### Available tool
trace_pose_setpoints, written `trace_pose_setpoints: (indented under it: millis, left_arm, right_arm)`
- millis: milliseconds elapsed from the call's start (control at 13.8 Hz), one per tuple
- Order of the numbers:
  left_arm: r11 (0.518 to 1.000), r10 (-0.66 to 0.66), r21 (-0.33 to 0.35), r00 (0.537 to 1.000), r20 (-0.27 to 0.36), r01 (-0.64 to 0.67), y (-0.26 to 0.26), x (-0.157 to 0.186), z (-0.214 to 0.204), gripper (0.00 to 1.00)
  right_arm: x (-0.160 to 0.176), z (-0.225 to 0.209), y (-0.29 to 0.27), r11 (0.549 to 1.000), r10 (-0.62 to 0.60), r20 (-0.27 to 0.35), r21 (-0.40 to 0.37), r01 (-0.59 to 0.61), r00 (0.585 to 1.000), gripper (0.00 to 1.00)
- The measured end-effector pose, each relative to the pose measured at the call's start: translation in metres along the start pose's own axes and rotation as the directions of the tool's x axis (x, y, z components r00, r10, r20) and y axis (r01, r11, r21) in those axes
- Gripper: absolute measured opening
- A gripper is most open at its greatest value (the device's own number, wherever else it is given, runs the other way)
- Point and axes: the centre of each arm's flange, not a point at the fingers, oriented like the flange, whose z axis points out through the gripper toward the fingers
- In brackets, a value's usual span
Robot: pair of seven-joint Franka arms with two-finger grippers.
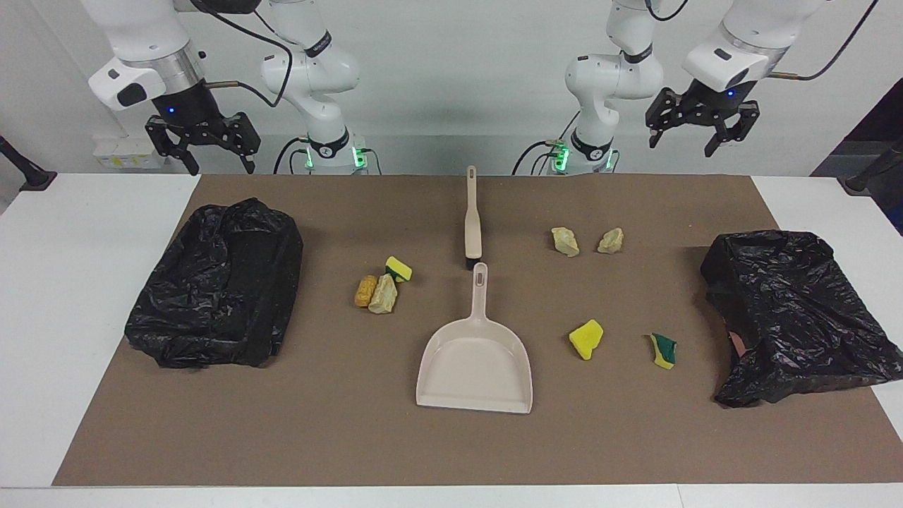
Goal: Sweep and dump trash in bin
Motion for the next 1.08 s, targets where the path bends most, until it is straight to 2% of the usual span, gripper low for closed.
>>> trace_pose_setpoints:
  millis: [217,506,795,939,1084]
  left_arm:
    - [1.0,0.003,0.03,1.0,0.007,-0.003,0.061,-0.018,0.037,1.0]
    - [0.997,0.002,0.078,1.0,0.003,-0.002,0.152,-0.033,0.114,1.0]
    - [0.997,0.032,0.077,0.999,-0.012,-0.031,0.217,-0.048,0.182,1.0]
    - [0.993,0.074,0.092,0.997,-0.016,-0.072,0.244,-0.062,0.218,1.0]
    - [0.993,0.062,0.097,0.998,-0.015,-0.06,0.276,-0.078,0.263,1.0]
  right_arm:
    - [0.0,0.001,0.0,1.0,0.0,0.002,0.0,0.0,1.0,1.0]
    - [0.0,0.003,0.0,1.0,0.0,0.007,0.0,0.0,1.0,1.0]
    - [0.0,0.006,0.0,1.0,0.0,0.013,0.001,0.0,1.0,1.0]
    - [0.0,0.007,0.0,1.0,0.0,0.014,0.001,0.0,1.0,1.0]
    - [-0.001,0.007,0.0,1.0,0.0,0.015,0.001,0.0,1.0,1.0]
